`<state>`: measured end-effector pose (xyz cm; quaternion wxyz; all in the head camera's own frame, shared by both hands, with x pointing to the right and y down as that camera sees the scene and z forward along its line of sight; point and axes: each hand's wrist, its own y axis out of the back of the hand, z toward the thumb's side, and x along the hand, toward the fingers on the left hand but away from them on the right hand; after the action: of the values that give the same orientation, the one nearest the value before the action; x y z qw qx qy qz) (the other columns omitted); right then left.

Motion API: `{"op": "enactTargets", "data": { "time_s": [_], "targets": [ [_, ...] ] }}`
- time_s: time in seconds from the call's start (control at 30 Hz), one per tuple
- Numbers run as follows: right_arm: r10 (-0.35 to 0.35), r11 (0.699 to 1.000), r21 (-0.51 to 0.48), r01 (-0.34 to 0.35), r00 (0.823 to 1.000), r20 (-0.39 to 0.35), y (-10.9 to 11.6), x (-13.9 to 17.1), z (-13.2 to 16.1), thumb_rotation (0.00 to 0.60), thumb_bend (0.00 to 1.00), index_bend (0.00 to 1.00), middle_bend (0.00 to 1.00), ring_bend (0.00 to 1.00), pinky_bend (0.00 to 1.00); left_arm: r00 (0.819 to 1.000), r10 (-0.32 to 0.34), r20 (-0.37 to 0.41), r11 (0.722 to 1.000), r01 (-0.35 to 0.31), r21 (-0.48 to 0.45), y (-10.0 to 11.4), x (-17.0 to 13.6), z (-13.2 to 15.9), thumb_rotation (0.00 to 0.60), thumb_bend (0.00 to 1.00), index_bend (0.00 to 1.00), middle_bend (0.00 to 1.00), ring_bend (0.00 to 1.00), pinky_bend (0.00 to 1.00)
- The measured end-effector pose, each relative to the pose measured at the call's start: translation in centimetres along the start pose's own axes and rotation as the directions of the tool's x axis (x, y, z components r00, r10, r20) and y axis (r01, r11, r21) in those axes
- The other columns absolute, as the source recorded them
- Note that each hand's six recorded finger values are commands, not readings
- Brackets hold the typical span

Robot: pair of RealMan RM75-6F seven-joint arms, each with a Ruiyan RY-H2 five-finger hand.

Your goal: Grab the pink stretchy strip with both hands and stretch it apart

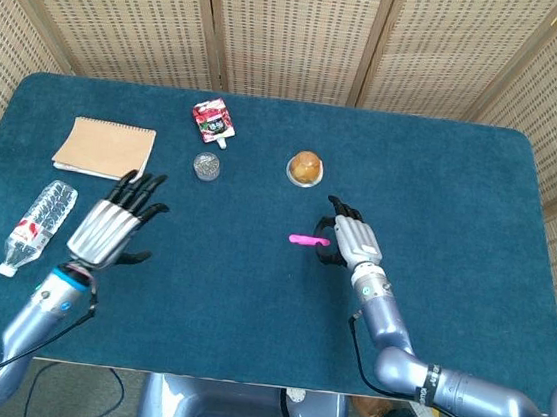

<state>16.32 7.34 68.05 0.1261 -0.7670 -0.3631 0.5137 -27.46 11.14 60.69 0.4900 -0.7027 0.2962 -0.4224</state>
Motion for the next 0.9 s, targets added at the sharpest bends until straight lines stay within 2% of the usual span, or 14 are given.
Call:
{"op": "enactTargets", "data": {
  "time_s": [0.13,0.33,0.7,0.9],
  "targets": [
    [0.006,1.0,-0.015,-0.006,1.0,0.019,-0.2,-0.4,1.5,0.6,0.64,0.75,0.05,0.0,0.0,0.998,0.019,0.065,1.0,-0.018,-0.012,-0.8,2.7,2.2,0.6,0.08,0.38,0.0,0.0,0.0],
    [0.01,1.0,-0.013,-0.009,0.999,0.033,-1.0,-0.7,2.5,0.6,0.64,0.75,0.05,0.0,0.0,0.992,0.047,0.114,0.999,-0.043,-0.033,-2.1,6.1,4.6,0.6,0.18,0.47,0.0,0.0,0.0],
    [0.024,1.0,-0.009,-0.024,0.999,0.028,-1.9,-0.5,3.3,0.6,0.64,0.75,0.05,0.0,0.0,0.985,0.072,0.156,0.995,-0.06,-0.081,-4.2,11.0,8.8,0.6,0.2,0.51,0.0,0.0,0.0],
    [0.037,0.999,-0.02,-0.037,0.999,0.014,-2.4,-0.3,4.2,0.6,0.64,0.75,0.05,0.0,0.0,0.98,0.083,0.183,0.993,-0.067,-0.092,-4.7,12.4,11.3,0.6,0.23,0.53,0.0,0.0,0.0]
  ]
}}
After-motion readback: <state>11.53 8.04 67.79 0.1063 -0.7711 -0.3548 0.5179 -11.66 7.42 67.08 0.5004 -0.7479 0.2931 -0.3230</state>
